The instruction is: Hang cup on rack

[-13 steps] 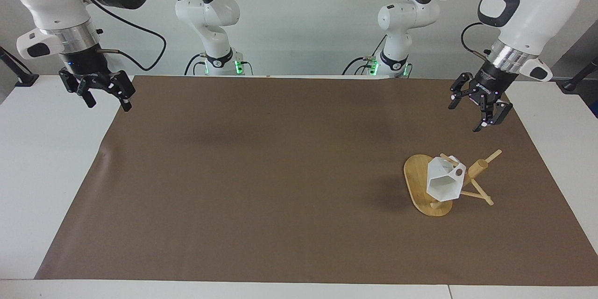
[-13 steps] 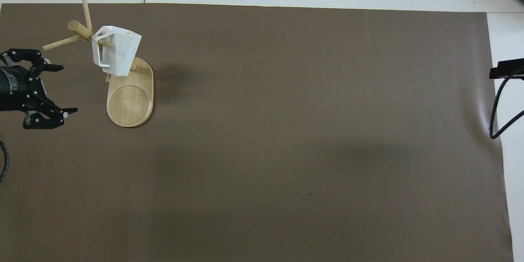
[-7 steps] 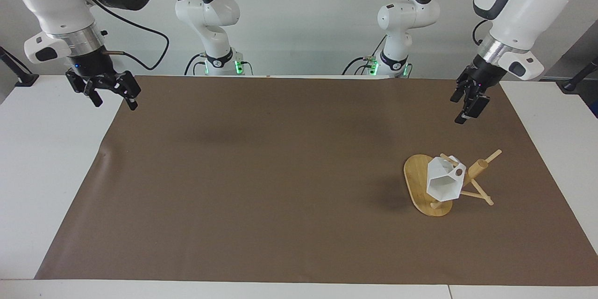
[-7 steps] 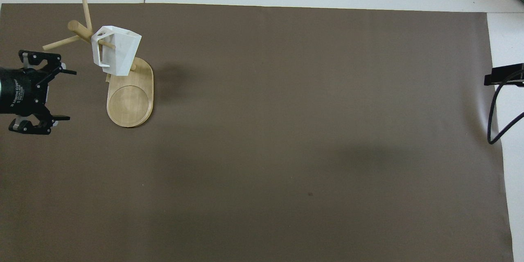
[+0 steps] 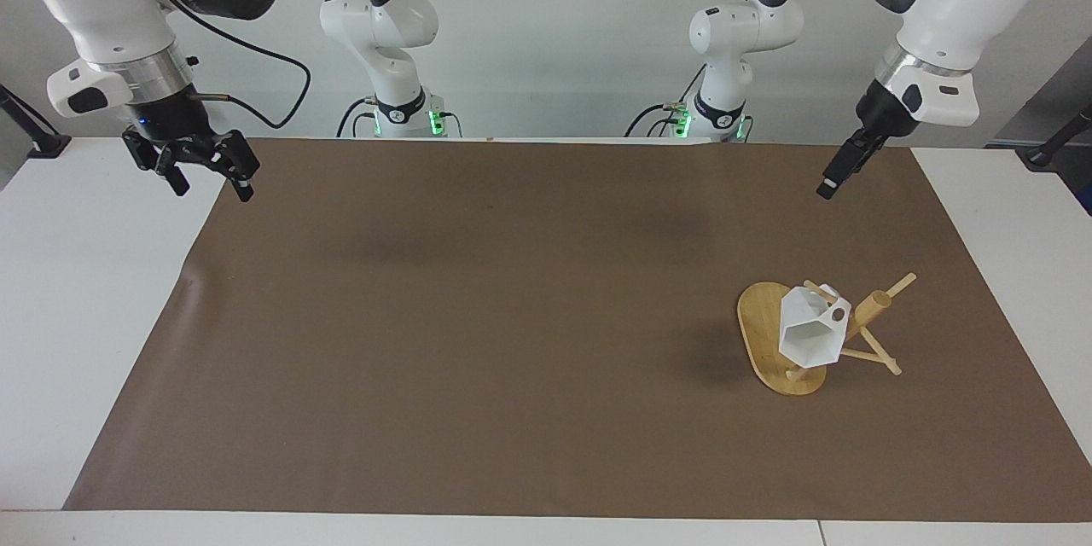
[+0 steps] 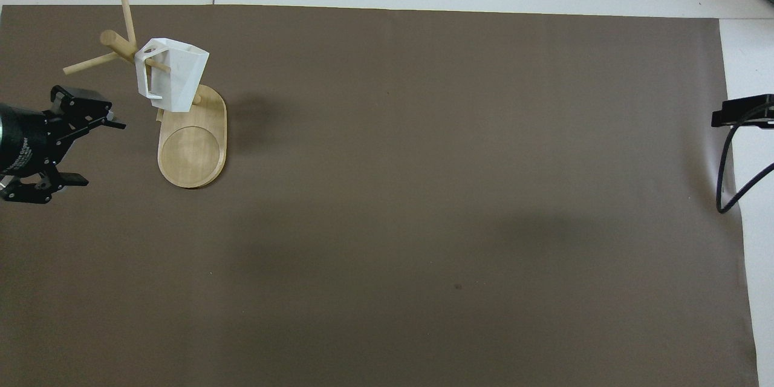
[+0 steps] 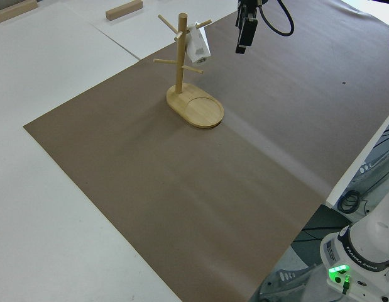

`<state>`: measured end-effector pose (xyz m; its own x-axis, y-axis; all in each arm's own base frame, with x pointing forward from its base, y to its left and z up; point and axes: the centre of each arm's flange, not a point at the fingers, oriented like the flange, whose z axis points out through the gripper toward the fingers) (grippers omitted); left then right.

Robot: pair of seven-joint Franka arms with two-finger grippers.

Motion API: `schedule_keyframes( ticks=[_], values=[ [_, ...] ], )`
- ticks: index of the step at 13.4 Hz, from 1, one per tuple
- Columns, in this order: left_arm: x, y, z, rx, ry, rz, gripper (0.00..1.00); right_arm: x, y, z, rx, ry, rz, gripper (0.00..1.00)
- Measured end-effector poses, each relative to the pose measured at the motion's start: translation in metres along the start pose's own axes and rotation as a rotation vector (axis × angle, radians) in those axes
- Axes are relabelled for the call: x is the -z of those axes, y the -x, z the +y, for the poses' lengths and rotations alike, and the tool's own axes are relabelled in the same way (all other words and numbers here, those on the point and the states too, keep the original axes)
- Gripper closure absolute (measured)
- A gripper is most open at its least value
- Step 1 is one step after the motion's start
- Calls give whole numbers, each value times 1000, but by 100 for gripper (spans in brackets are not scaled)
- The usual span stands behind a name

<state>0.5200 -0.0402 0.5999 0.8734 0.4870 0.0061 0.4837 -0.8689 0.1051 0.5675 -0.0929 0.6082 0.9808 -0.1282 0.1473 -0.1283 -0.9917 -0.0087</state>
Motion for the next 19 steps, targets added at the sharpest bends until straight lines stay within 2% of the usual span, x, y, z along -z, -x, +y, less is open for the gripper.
schedule_keyframes(
  ticks=[3, 5, 13, 19],
  values=[
    [18, 5, -8, -304, -83, -18, 0, -1, 1, -1, 1, -1, -11, 0],
    [25, 8, -8, -391, -99, -27, 0, -2, 2, -7, 15, -2, -21, 0],
    [24, 9, -8, -418, -106, -39, 0, -1, 3, -9, 20, -3, -22, 0],
    [27, 18, 9, -509, -93, -66, 0, -2, 3, -9, 20, -3, -25, 0]
  ],
)
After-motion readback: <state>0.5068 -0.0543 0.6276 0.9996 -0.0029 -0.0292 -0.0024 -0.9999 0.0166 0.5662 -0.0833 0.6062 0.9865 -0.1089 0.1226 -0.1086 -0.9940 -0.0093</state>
